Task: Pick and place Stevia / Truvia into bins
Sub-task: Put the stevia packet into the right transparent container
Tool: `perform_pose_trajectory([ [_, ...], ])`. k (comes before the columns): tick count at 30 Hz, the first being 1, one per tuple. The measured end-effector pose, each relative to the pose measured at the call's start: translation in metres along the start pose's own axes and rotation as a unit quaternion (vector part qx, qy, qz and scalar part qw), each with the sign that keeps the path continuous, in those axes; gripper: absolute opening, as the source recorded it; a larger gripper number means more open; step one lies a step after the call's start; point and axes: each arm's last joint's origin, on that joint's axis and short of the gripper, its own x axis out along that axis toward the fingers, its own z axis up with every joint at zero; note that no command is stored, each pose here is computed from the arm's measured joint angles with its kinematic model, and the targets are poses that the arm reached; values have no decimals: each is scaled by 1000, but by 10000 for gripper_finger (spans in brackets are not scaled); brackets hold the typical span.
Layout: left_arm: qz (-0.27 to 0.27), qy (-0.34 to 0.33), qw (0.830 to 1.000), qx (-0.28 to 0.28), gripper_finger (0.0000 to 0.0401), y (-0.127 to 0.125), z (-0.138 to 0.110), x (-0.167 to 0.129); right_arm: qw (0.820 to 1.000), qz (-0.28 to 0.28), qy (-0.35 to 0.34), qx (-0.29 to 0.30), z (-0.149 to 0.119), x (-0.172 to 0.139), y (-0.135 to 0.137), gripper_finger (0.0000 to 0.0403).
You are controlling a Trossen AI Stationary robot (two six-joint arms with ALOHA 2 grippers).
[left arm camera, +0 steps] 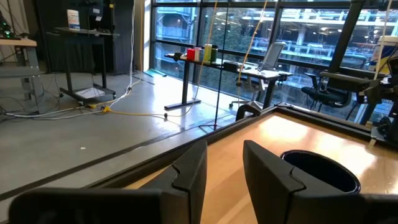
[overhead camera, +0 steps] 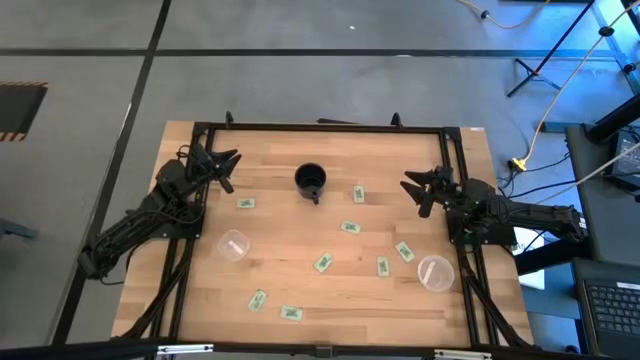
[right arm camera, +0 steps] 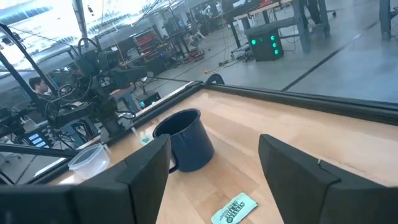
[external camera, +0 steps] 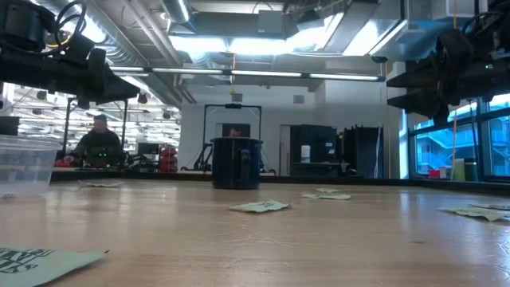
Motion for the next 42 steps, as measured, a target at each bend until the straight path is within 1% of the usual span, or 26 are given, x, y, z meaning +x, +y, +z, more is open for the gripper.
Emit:
perform_pose_trajectory([
  [12,0,0,1000,0,100,0,0,0,1000,-1,-1,-5,0,0,0,247],
  [16,0,0,1000,0,100,0,0,0,998,9,-17,-60,8,0,4,247],
  [20,0,0,1000,0,100,0,0,0,994,30,-26,-101,35,-2,18,247],
  [21,0,0,1000,0,100,0,0,0,993,29,-18,-113,41,-2,21,247],
  [24,0,0,1000,0,100,0,0,0,992,22,18,-123,60,2,32,247],
  [26,0,0,1000,0,100,0,0,0,991,10,56,-119,70,7,39,247],
  [30,0,0,1000,0,100,0,0,0,984,-28,144,-99,80,24,50,247],
  [33,1,0,1000,0,100,0,0,0,977,-58,191,-79,85,39,57,247],
  [35,8,-1,1000,0,100,0,0,0,971,-73,214,-82,87,49,61,247],
  [39,12,-2,1000,0,100,1,0,0,963,-95,240,-81,86,71,65,247],
  [42,12,-2,1000,0,100,1,0,0,958,-118,253,-66,82,88,65,247],
])
